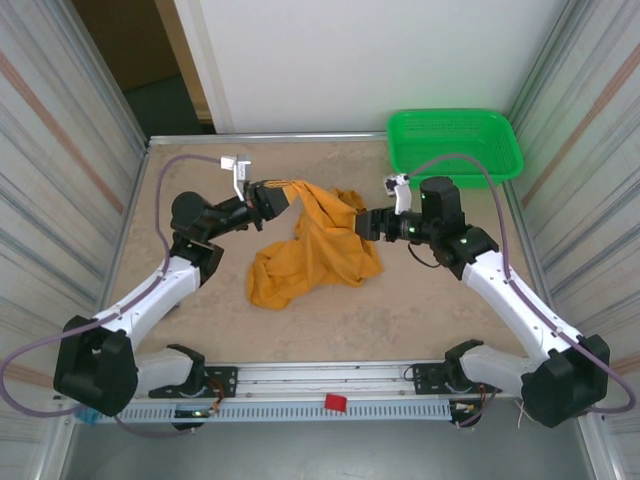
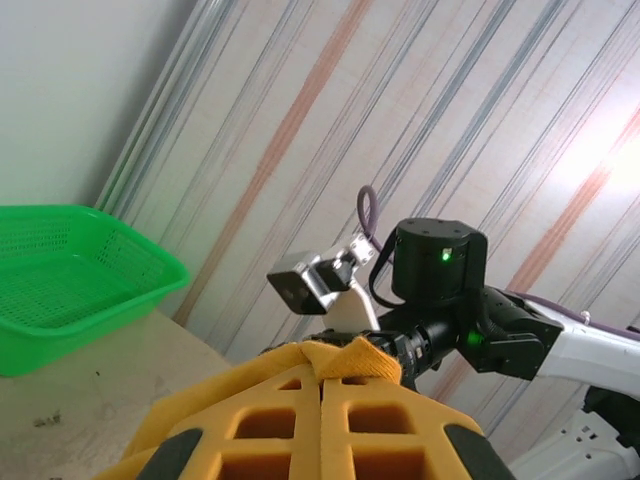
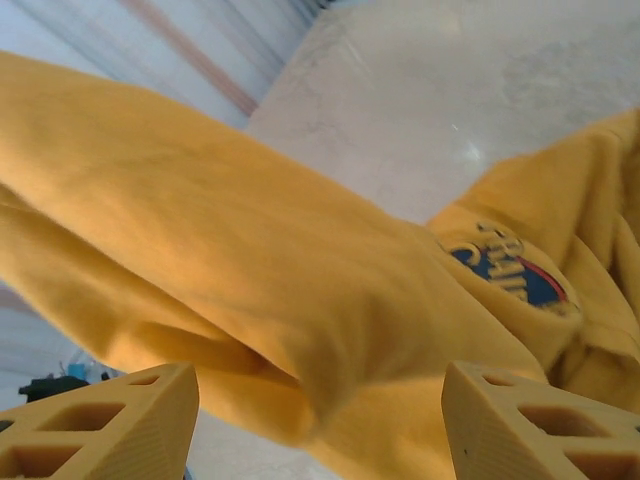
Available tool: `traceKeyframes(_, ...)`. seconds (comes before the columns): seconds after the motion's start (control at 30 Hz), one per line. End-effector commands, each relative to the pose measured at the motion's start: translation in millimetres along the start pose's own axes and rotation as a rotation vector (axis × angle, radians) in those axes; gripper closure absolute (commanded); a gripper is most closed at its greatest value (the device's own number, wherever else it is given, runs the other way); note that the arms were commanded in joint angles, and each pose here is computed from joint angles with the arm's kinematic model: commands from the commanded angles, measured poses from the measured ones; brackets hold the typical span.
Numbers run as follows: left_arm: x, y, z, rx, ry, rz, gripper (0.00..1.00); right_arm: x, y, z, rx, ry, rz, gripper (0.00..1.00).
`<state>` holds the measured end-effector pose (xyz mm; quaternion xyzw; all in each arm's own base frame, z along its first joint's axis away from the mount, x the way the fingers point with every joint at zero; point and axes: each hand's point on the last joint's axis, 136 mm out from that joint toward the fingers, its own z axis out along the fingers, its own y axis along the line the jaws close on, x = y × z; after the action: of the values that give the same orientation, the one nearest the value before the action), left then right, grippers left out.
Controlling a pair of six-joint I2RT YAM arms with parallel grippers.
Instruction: Fold the inside-out t-shirt
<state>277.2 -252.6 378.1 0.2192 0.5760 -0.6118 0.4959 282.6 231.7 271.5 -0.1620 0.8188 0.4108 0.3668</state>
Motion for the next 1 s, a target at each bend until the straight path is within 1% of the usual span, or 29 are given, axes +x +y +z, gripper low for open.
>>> traceKeyframes(0.0,-13.8,-19.5,2.6,0.072,-0.006,0.039,1.00,-13.7,12.9,6.8,-0.017,0.001,-0.121,0.35)
traceKeyframes(0.2,-12.0,-21.3,5.8,0.082,0.009,0.031,1.00,-16.1,28.6,27.9,-0.080,0.057,-0.172,0.35)
traceKeyframes(0.23,-11.8,-21.0,6.0,0.082,0.010,0.032,1.00,-13.8,28.9,31.7,-0.087,0.068,-0.172,0.36)
traceKeyframes(0.3,-11.2,-20.0,6.4,0.079,0.011,0.030,1.00,-10.4,27.3,39.1,-0.102,0.083,-0.162,0.42)
traceKeyframes(0.33,-11.1,-18.9,6.1,0.075,0.010,0.029,1.00,-10.2,25.2,42.0,-0.104,0.085,-0.156,0.48)
traceKeyframes(0.4,-8.5,-15.2,5.8,0.063,0.012,0.025,1.00,-11.4,23.1,44.2,-0.126,0.089,-0.135,0.86)
traceKeyframes(0.43,-5.7,-10.3,4.8,0.044,0.015,0.022,1.00,-14.6,23.7,42.3,-0.147,0.083,-0.120,1.00)
traceKeyframes(0.53,9.2,15.1,-3.8,-0.062,0.033,0.020,1.00,-28.4,39.1,22.9,-0.248,0.036,-0.095,1.00)
traceKeyframes(0.67,28.8,55.7,-23.9,-0.229,0.020,0.001,1.00,-37.6,78.0,-12.2,-0.469,0.000,-0.098,1.00)
traceKeyframes(0.77,38.7,75.0,-31.5,-0.308,0.016,-0.017,1.00,-35.9,105.4,-30.4,-0.622,0.007,-0.116,1.00)
traceKeyframes(0.83,41.3,81.1,-32.7,-0.330,0.020,-0.017,1.00,-34.0,115.6,-34.8,-0.669,0.009,-0.128,1.00)
traceKeyframes(0.93,43.8,88.9,-31.9,-0.365,0.049,-0.025,1.00,-31.3,113.7,-31.0,-0.673,0.014,-0.125,1.00)
traceKeyframes(0.97,44.4,91.0,-32.2,-0.380,0.060,-0.022,0.96,-31.1,111.2,-29.1,-0.669,0.015,-0.118,1.00)
